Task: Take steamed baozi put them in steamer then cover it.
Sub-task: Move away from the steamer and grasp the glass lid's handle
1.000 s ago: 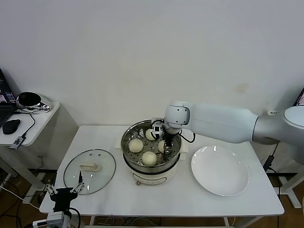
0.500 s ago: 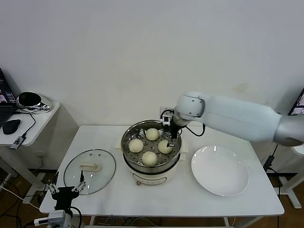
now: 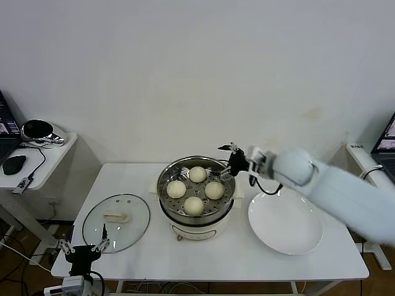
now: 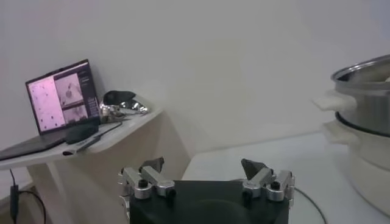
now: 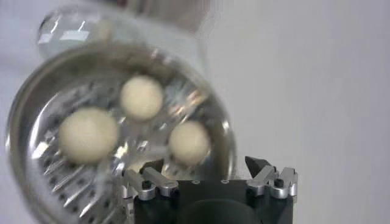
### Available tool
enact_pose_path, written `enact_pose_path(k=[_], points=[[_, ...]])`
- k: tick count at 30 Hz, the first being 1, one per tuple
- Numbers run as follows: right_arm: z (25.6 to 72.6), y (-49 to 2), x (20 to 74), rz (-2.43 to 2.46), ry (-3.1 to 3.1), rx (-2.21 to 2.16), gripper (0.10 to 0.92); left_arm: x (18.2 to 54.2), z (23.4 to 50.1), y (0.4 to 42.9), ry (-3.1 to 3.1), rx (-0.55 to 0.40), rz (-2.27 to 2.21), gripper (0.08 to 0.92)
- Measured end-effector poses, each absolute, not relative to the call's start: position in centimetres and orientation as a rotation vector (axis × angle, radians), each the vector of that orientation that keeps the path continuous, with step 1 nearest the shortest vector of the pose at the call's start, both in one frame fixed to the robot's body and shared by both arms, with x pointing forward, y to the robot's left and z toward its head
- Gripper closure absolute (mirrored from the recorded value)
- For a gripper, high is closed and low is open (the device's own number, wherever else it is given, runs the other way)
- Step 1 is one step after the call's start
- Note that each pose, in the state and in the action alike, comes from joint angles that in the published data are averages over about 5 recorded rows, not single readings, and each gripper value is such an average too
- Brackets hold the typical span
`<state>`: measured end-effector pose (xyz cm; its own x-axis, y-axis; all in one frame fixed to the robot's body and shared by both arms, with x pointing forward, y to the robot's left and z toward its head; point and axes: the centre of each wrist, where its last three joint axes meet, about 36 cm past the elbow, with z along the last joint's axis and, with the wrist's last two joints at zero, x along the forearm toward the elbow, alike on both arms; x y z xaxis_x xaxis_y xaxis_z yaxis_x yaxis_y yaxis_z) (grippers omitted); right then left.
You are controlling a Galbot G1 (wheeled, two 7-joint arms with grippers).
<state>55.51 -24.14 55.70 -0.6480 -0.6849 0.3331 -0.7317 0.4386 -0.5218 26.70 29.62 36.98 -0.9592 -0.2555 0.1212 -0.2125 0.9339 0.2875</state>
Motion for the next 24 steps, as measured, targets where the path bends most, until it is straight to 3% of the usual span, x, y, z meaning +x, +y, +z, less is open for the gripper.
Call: enact_pose_path(k=[8, 15, 24], points=[[49.5, -26.1, 51.2, 0.714, -3.054, 1.164, 0.2, 26.4, 35.7, 28.8, -2.962, 0.352, -0.472, 0.177], [44.1, -28.9, 45.8, 0.446, -3.284, 0.813, 0.2, 26.5, 34.6, 29.8, -2.964, 0.341, -0.754, 0.177], [39.9, -33.1, 37.2, 0.29, -3.322, 0.246, 0.2, 26.5, 33.8, 34.4, -2.69, 0.15, -1.524, 0.177]])
